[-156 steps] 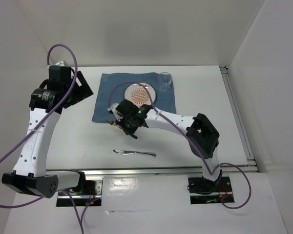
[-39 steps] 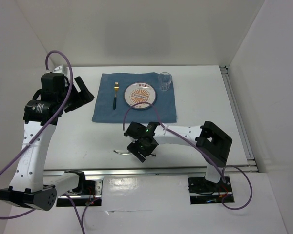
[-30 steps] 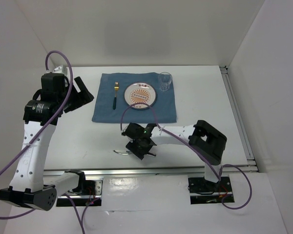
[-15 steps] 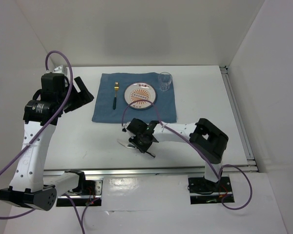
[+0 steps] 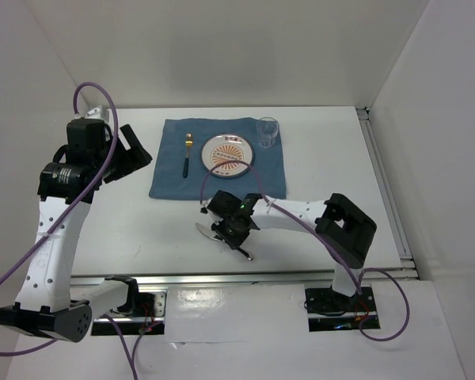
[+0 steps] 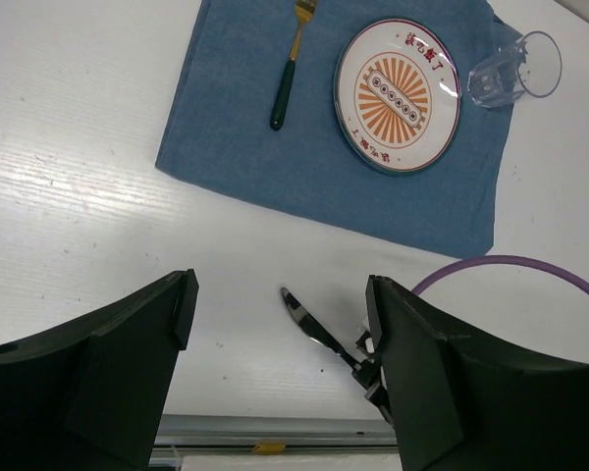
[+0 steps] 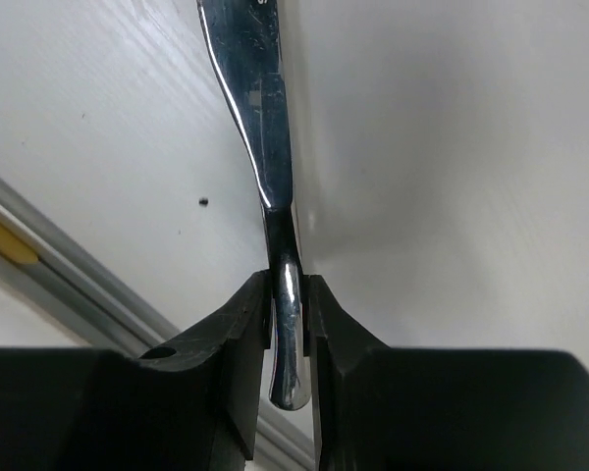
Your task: Set the dinner table for one person
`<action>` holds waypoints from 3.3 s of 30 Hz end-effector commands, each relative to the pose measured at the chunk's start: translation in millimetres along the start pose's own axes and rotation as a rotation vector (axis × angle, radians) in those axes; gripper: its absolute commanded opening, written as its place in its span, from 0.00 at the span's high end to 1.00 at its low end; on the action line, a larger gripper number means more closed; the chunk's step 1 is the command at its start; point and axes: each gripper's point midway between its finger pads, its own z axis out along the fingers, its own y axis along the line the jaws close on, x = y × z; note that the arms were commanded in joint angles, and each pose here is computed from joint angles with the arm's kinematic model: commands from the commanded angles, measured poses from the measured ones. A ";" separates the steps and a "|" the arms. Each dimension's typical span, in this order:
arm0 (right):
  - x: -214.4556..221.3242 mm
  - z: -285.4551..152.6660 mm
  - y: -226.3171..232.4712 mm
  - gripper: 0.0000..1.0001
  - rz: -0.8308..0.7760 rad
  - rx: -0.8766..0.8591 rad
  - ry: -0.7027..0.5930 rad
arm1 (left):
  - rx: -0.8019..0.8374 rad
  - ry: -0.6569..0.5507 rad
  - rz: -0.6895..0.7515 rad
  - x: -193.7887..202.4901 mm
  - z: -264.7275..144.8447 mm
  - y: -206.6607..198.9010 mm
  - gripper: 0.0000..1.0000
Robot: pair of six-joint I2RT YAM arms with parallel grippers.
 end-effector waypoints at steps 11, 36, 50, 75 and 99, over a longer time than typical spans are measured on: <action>-52.0 -66.6 -15.6 1.00 0.262 0.071 -0.194 | 0.014 -0.054 0.009 -10.6 -4.1 -1.9 0.13; -50.3 -111.0 -205.3 1.00 0.769 0.388 -0.317 | 0.006 -0.058 0.009 -11.5 -3.9 -0.5 0.13; -73.5 -79.1 -277.4 1.00 0.861 0.376 -0.327 | -0.002 -0.063 0.009 -14.8 -4.9 -0.5 0.13; -81.8 -38.3 -311.3 1.00 0.871 0.363 -0.255 | -0.038 -0.074 0.018 -22.0 -1.7 3.1 0.13; -75.1 -46.1 -297.3 1.00 0.892 0.373 -0.263 | -0.042 -0.066 0.018 -15.1 0.2 7.1 0.13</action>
